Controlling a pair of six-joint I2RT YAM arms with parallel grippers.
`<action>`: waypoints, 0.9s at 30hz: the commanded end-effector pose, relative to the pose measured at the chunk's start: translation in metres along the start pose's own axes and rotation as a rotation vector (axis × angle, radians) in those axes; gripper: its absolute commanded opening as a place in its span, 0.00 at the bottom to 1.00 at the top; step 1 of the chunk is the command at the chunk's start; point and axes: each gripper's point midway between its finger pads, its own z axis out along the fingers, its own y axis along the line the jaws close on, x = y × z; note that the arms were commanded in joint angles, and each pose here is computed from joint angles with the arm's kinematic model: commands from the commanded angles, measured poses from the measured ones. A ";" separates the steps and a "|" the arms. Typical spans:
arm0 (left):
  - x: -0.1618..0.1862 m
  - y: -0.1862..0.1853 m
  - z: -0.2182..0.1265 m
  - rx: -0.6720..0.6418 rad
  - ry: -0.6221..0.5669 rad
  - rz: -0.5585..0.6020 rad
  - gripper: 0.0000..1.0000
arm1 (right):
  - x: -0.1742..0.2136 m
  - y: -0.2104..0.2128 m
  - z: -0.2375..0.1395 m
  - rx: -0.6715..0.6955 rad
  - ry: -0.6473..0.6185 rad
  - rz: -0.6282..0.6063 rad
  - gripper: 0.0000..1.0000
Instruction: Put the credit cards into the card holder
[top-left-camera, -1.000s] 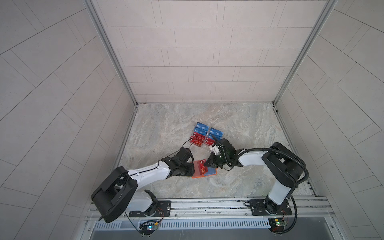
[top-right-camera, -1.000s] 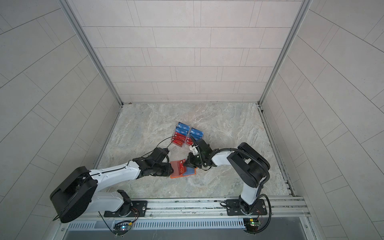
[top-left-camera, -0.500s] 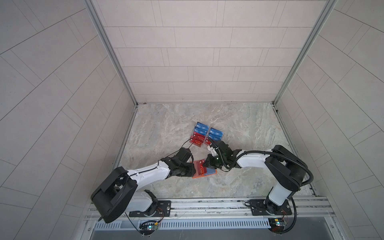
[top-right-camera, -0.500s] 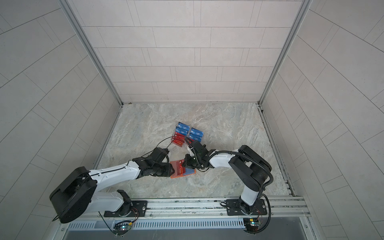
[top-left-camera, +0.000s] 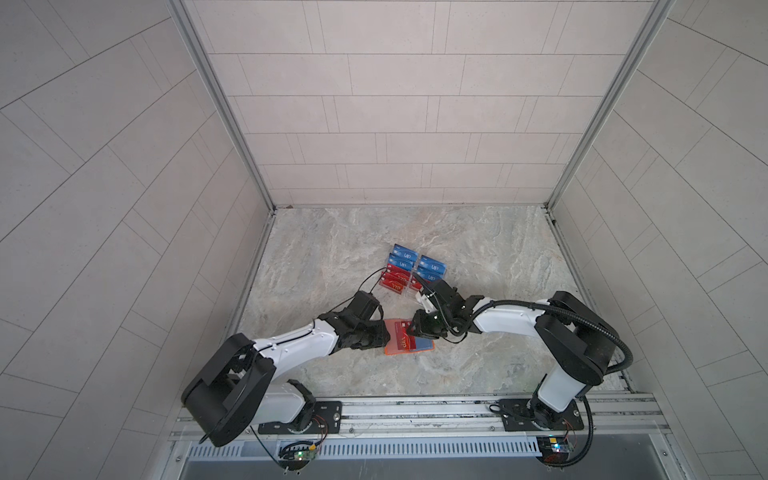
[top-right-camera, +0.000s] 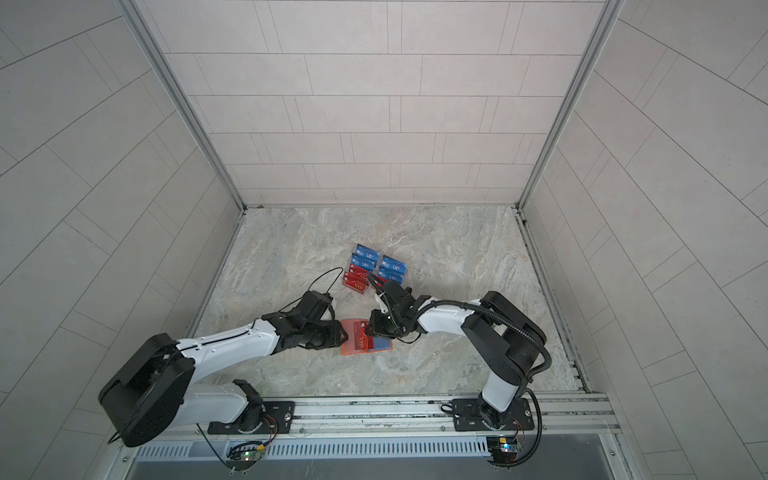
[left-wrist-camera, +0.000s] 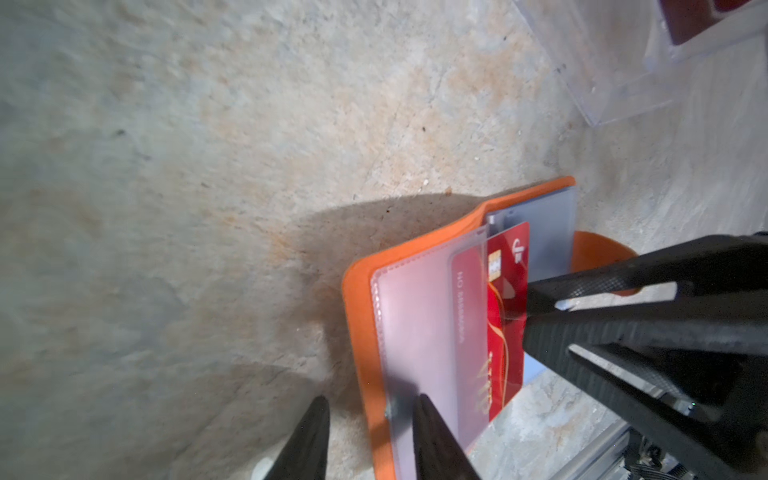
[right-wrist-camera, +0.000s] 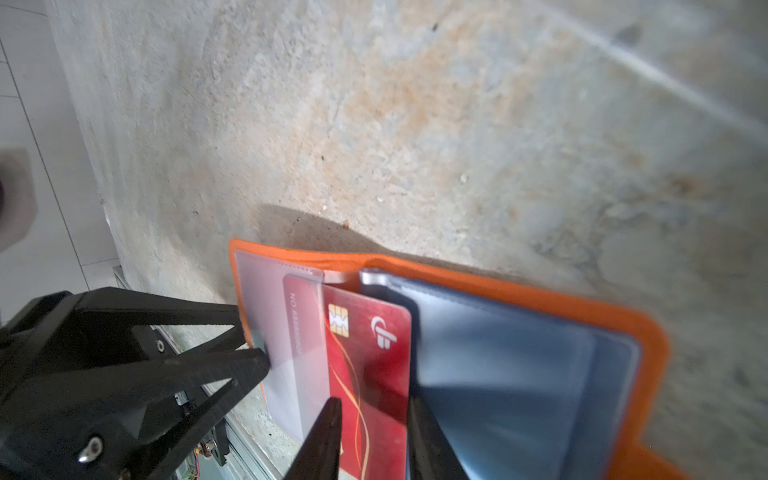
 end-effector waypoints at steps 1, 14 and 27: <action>-0.003 -0.004 0.003 0.023 -0.006 -0.004 0.35 | 0.011 -0.006 0.001 0.059 0.039 -0.003 0.31; -0.001 -0.005 0.010 0.032 0.016 0.010 0.39 | 0.012 0.017 0.014 0.027 0.064 -0.025 0.31; 0.000 -0.008 0.014 0.038 0.042 0.014 0.48 | 0.009 0.039 0.026 -0.033 0.081 -0.043 0.31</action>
